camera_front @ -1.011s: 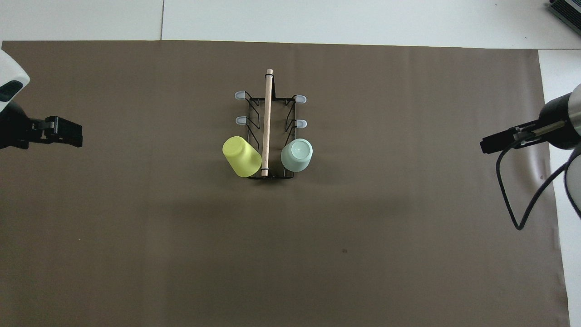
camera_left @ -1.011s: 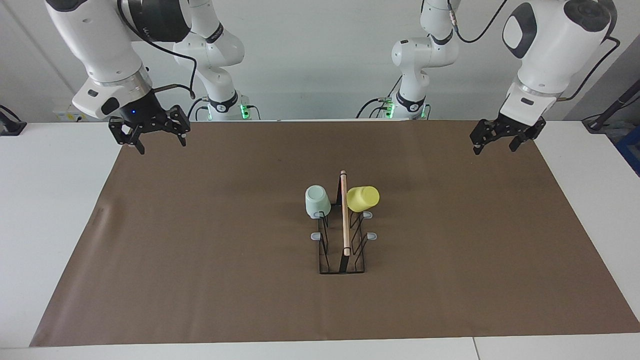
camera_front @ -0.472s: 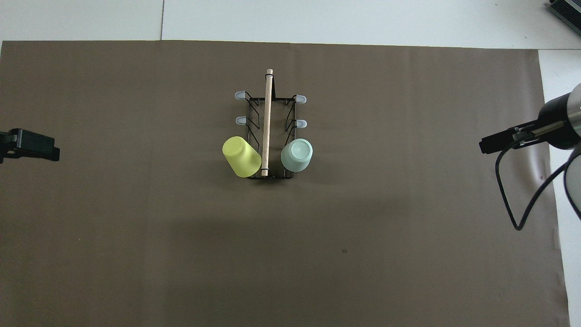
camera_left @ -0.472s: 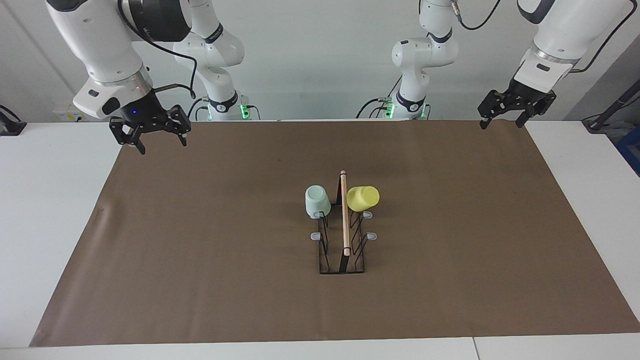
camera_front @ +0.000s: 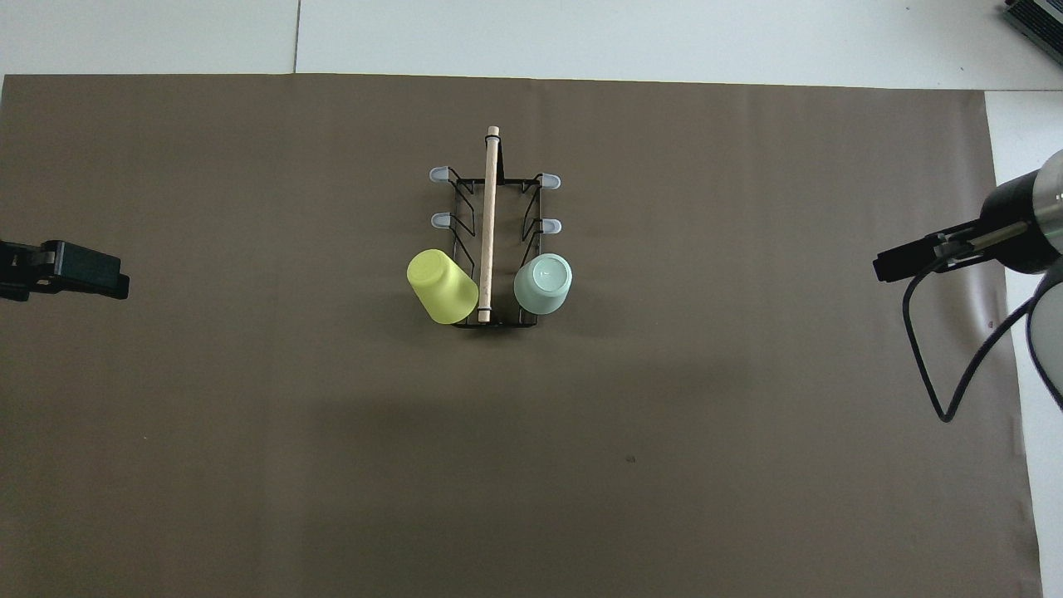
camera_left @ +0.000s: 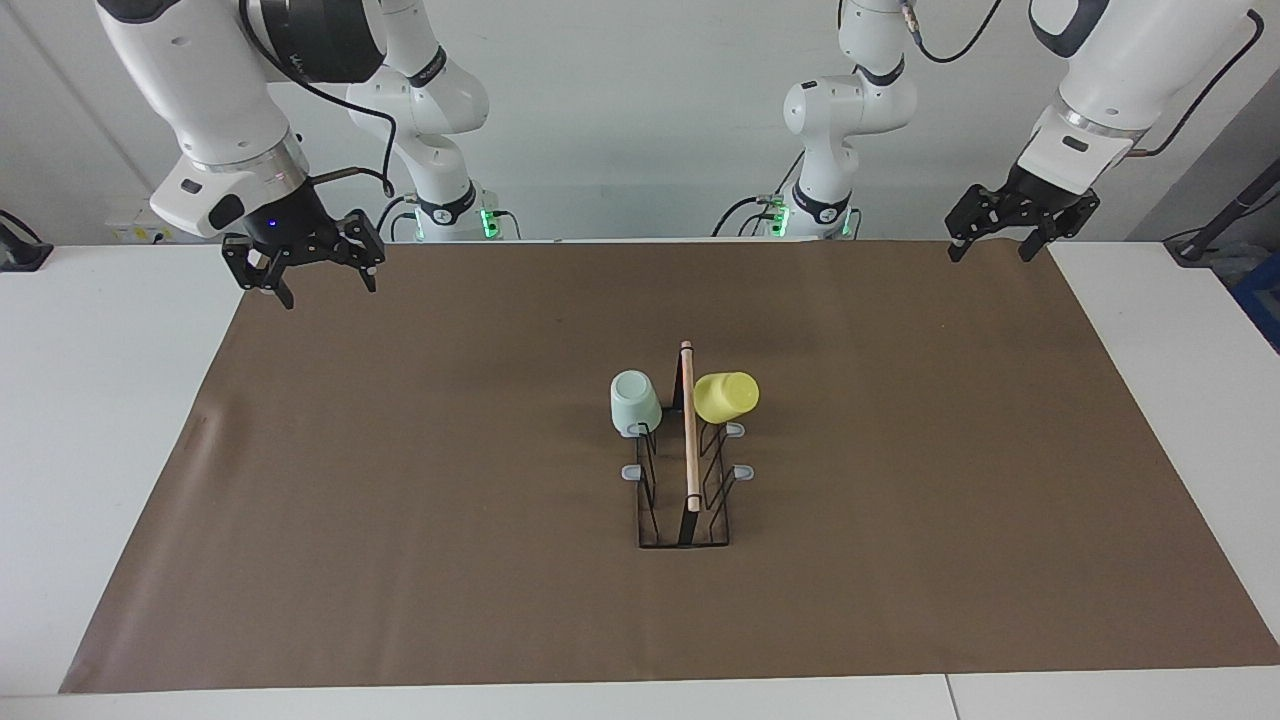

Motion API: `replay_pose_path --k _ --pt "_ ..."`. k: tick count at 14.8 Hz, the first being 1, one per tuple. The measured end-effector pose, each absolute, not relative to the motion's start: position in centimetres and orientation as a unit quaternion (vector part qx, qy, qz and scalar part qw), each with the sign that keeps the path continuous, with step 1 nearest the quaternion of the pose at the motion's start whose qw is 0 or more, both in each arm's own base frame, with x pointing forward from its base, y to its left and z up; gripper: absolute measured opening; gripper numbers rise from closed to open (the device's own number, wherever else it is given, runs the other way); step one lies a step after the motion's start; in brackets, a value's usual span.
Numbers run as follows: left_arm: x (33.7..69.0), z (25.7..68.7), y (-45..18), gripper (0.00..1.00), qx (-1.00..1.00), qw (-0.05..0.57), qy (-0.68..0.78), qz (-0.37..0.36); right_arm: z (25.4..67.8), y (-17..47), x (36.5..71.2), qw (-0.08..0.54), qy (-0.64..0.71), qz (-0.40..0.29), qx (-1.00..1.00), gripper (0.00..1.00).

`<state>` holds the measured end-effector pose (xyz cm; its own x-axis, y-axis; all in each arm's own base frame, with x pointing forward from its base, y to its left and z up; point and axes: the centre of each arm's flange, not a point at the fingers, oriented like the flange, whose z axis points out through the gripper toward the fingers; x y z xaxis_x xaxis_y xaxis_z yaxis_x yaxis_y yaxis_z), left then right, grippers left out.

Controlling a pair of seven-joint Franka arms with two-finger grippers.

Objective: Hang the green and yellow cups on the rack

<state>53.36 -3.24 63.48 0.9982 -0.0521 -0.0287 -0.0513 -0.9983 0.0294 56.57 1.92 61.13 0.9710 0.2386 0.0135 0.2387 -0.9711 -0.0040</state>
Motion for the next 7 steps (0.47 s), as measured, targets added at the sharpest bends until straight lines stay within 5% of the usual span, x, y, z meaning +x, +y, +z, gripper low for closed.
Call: replay_pose_path --k 7 --pt "53.3 63.48 -3.96 1.0 0.999 0.013 -0.033 -0.015 61.14 1.92 56.57 0.003 -0.12 -0.006 -0.993 1.0"
